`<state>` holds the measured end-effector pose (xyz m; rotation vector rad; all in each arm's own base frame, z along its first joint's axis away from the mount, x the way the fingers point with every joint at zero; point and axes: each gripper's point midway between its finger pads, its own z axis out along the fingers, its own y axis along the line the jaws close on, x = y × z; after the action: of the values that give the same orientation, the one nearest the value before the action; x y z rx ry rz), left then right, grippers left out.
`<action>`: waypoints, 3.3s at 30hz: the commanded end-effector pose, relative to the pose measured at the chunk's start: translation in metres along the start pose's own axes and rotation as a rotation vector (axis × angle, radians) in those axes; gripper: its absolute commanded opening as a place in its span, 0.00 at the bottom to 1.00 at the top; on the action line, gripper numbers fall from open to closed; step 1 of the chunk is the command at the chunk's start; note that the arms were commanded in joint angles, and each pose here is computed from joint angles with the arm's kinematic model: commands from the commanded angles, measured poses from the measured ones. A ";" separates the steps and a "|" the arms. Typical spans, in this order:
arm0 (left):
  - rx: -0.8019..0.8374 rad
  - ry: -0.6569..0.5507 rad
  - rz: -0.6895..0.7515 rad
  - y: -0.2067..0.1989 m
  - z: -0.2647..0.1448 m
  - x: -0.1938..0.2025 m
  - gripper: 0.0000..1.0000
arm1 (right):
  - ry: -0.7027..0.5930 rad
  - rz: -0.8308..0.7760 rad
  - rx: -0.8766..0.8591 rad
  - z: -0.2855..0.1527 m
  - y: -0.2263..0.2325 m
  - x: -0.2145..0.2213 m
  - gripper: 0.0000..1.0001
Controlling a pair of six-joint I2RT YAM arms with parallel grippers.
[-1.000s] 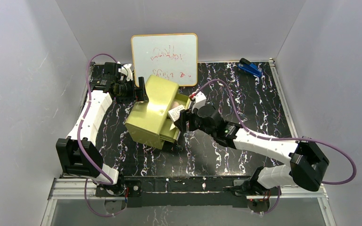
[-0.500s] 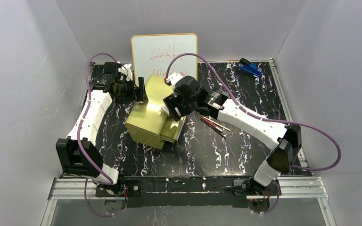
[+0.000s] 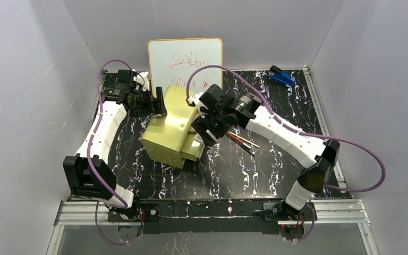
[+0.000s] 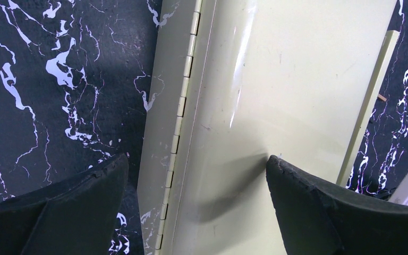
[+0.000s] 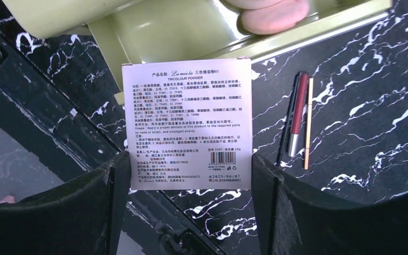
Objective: Organize the makeup
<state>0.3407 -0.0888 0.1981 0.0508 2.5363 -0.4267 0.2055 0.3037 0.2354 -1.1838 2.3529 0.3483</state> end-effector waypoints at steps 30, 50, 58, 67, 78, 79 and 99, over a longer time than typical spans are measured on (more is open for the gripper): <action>-0.054 0.037 0.021 0.012 0.001 0.010 0.98 | 0.059 -0.108 -0.026 0.052 0.032 -0.031 0.81; -0.052 0.037 0.021 0.011 -0.001 0.011 0.98 | -0.189 0.077 0.236 -0.008 -0.026 -0.039 0.98; -0.037 0.036 0.019 0.008 -0.001 0.009 0.98 | -0.276 0.398 0.191 0.007 -0.057 -0.003 0.98; -0.029 0.031 0.018 0.005 -0.004 0.007 0.98 | -0.183 0.479 0.179 0.061 -0.063 0.020 0.98; -0.022 0.031 0.016 0.004 -0.005 0.008 0.98 | -0.155 0.481 0.122 0.109 -0.060 -0.008 0.98; -0.024 0.031 0.017 0.004 -0.005 0.008 0.98 | -0.149 0.479 0.129 0.108 -0.061 -0.008 0.98; -0.030 0.029 0.017 0.005 -0.006 0.008 0.98 | -0.282 0.394 0.061 0.004 -0.042 -0.023 0.99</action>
<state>0.3413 -0.0888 0.1983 0.0552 2.5333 -0.4260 0.2634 0.2824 0.2296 -0.5167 2.3364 0.4562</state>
